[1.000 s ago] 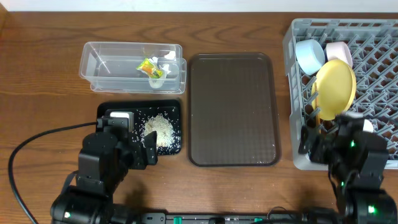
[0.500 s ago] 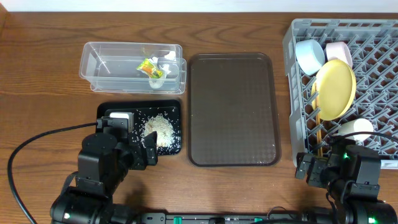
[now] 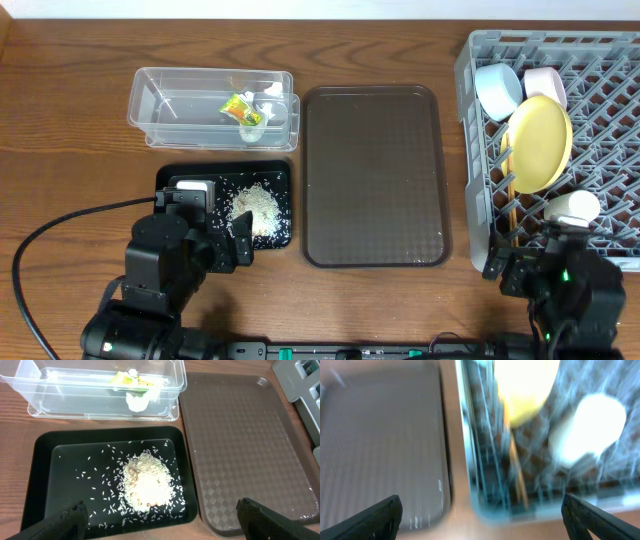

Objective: Sort waste into correct bins and load items into the dishwasher rack

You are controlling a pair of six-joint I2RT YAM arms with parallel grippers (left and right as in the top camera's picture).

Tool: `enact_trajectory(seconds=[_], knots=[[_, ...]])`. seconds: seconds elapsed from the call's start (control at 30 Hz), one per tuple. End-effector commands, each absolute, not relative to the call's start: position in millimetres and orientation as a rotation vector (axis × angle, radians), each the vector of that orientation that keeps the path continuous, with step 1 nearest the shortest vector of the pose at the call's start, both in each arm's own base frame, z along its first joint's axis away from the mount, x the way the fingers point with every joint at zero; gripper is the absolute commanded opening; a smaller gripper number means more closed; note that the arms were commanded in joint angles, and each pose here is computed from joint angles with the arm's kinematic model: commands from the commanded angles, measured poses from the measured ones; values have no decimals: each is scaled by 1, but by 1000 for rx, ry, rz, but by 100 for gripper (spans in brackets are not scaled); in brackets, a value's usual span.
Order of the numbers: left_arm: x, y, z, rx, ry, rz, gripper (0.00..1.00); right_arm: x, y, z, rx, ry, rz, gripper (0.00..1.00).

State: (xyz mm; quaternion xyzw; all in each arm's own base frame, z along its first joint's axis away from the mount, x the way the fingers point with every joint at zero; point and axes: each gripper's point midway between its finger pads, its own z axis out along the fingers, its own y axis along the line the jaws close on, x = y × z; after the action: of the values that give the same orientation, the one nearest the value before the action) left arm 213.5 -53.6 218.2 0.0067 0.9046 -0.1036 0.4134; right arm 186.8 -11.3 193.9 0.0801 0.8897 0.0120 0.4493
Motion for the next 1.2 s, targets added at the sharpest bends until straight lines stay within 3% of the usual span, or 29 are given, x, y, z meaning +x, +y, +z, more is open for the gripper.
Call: enact_trajectory(seconds=[0.0,0.4,0.53,0.7,1.17], knots=[[214,-53,216,11,2276,-257,96,191,-7,202,85,2072,1,99],[214,-53,216,11,2276,-257,97,229,-3,223,54,1579,27,99],[214,-53,216,11,2276,-257,97,240,5,210,14,1513,65,99],[214,-53,216,11,2276,-257,97,244,28,160,-84,1632,173,99],[214,-53,216,11,2276,-257,97,245,28,159,-83,1639,172,99]])
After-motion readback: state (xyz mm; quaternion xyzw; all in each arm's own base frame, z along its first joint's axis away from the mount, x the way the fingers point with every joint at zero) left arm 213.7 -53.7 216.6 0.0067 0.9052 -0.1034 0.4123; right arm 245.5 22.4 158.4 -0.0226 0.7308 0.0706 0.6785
